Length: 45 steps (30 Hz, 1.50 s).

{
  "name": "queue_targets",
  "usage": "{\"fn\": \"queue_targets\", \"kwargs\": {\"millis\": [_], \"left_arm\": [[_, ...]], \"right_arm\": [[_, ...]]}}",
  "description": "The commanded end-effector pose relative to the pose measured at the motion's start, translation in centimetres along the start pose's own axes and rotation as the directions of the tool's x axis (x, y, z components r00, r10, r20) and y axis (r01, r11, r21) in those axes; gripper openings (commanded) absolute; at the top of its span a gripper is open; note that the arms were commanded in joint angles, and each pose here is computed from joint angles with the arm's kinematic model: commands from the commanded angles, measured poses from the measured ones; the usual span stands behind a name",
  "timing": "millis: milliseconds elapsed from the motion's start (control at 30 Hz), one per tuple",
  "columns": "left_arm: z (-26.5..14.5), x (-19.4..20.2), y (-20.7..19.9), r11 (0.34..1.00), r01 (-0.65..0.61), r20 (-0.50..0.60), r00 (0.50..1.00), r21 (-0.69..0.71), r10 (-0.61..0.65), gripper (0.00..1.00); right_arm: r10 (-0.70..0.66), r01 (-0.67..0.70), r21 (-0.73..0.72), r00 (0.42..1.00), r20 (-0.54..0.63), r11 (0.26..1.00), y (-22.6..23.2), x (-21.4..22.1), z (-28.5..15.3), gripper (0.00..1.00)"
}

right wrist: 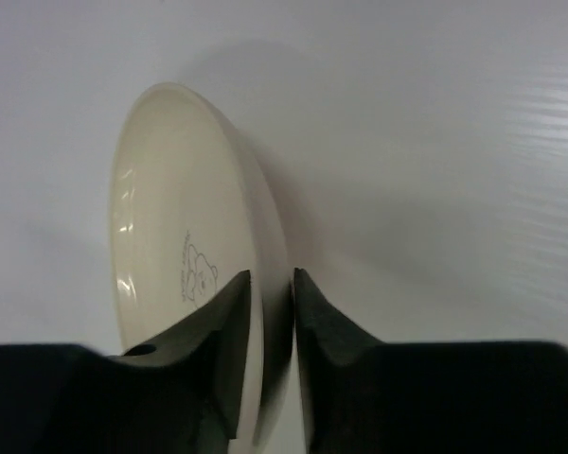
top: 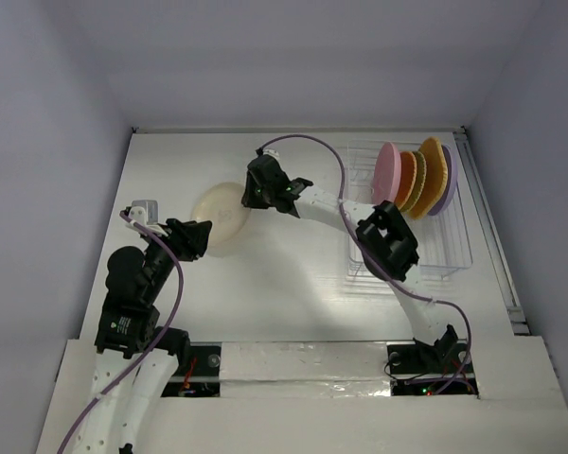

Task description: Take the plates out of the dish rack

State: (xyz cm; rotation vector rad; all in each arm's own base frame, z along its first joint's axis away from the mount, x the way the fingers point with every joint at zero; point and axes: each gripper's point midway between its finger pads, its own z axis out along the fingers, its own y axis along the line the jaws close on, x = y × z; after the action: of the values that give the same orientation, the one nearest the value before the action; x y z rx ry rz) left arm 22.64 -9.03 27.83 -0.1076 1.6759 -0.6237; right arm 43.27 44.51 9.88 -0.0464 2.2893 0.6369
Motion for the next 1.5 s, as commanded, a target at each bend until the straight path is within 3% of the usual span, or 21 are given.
{"fn": "queue_targets", "kwargs": {"millis": [0, 133, 167, 267, 333, 400, 433, 500, 567, 600, 700, 800, 833, 867, 967, 1033, 1133, 1233, 1367, 1467], "left_arm": [[0.1, -1.5, -0.6, 1.000, -0.003, 0.042, 0.999, 0.015, 0.003, 0.40], [0.1, -1.6, -0.6, 1.000, -0.004, 0.046, 0.999, 0.012, 0.003, 0.40], [0.1, -1.6, -0.6, 1.000, -0.003, 0.044, 0.999, 0.012, 0.003, 0.40], [0.1, -1.5, -0.7, 1.000, -0.004, 0.041, 0.999, 0.020, 0.003, 0.40], [0.1, -1.5, -0.7, 1.000, -0.004, 0.039, 0.999, 0.022, 0.003, 0.40], [0.1, -1.5, -0.8, 1.000, -0.004, 0.040, 0.999, 0.023, 0.003, 0.40], [0.1, -1.5, -0.8, 1.000, -0.004, 0.042, 0.999, 0.022, 0.003, 0.40], [0.1, -1.6, -0.8, 1.000, -0.005, 0.043, 0.999, 0.024, 0.003, 0.40], [0.1, -1.5, -0.8, 1.000, -0.006, 0.041, 0.999, 0.025, 0.005, 0.40], [0.1, -1.6, -0.9, 1.000, -0.007, 0.043, 0.999, 0.031, 0.005, 0.40], [0.1, -1.5, -0.9, 0.999, -0.007, 0.040, 0.999, 0.033, 0.005, 0.40], [0.2, -1.4, -0.9, 0.999, -0.006, 0.035, 0.999, 0.032, 0.005, 0.40], [0.2, -1.3, -0.9, 0.999, -0.006, 0.033, 0.999, 0.033, 0.005, 0.40], [0.2, -1.3, -0.9, 0.999, -0.006, 0.033, 0.999, 0.033, 0.005, 0.40], [0.4, -1.2, -0.8, 1.000, -0.004, 0.028, 1.000, 0.029, 0.004, 0.40], [0.3, -1.3, -0.8, 1.000, -0.005, 0.032, 0.999, 0.029, 0.004, 0.40], [0.4, -1.3, -0.8, 1.000, -0.004, 0.030, 1.000, 0.026, 0.004, 0.40], [0.4, -1.2, -0.7, 1.000, -0.004, 0.028, 1.000, 0.025, 0.003, 0.40], [0.4, -1.2, -0.7, 1.000, -0.002, 0.026, 1.000, 0.026, 0.002, 0.40], [0.4, -1.4, -0.6, 1.000, -0.004, 0.033, 0.999, 0.023, 0.003, 0.40]], "right_arm": [[0.175, -0.154, -0.290, 0.983, 0.049, 0.944, 8.0, -4.3, -0.6, 0.34], [0.159, -0.147, -0.309, 0.987, 0.014, 0.940, 8.0, -2.9, -0.1, 0.59], [0.148, -0.133, -0.290, 0.989, 0.029, 0.948, 7.5, -3.1, -0.4, 0.69], [0.045, -0.015, -0.212, 0.990, 0.136, 0.977, 6.0, -5.6, -3.5, 0.83], [0.014, 0.027, -0.161, 0.970, 0.243, 0.987, 5.2, -9.4, -7.8, 0.84], [-0.056, 0.078, -0.070, 0.959, 0.277, 0.995, 2.2, -9.7, -9.8, 0.78], [-0.045, 0.065, -0.042, 0.930, 0.365, 0.997, 1.3, -12.8, -13.8, 0.72], [-0.108, 0.091, 0.065, 0.924, 0.366, 0.994, -2.9, -11.7, -15.8, 0.25], [-0.112, 0.025, 0.190, 0.878, 0.464, 0.981, -7.4, -14.6, -21.2, 0.00], [-0.147, 0.026, 0.274, 0.890, 0.431, 0.961, -10.4, -13.2, -21.9, 0.00], [-0.181, -0.042, 0.413, 0.856, 0.485, 0.910, -15.9, -14.6, -27.4, 0.00], [-0.237, -0.093, 0.594, 0.859, 0.453, 0.799, -21.3, -14.3, -30.6, 0.00], [-0.248, -0.092, 0.625, 0.865, 0.435, 0.775, -22.2, -14.1, -30.9, 0.06], [-0.256, -0.089, 0.648, 0.871, 0.419, 0.757, -22.9, -14.1, -31.1, 0.28], [-0.261, -0.061, 0.691, 0.899, 0.351, 0.720, -24.8, -13.5, -30.2, 0.72], [-0.251, -0.015, 0.690, 0.925, 0.284, 0.724, -25.9, -12.9, -28.2, 0.78], [-0.266, 0.020, 0.715, 0.935, 0.235, 0.699, -26.7, -13.1, -26.6, 0.76], [-0.275, 0.019, 0.794, 0.943, 0.188, 0.607, -28.6, -13.4, -25.9, 0.63], [-0.286, 0.022, 0.808, 0.941, 0.183, 0.588, -28.8, -14.0, -25.7, 0.59], [-0.299, 0.030, 0.822, 0.939, 0.172, 0.568, -29.3, -14.4, -25.6, 0.51]]}}
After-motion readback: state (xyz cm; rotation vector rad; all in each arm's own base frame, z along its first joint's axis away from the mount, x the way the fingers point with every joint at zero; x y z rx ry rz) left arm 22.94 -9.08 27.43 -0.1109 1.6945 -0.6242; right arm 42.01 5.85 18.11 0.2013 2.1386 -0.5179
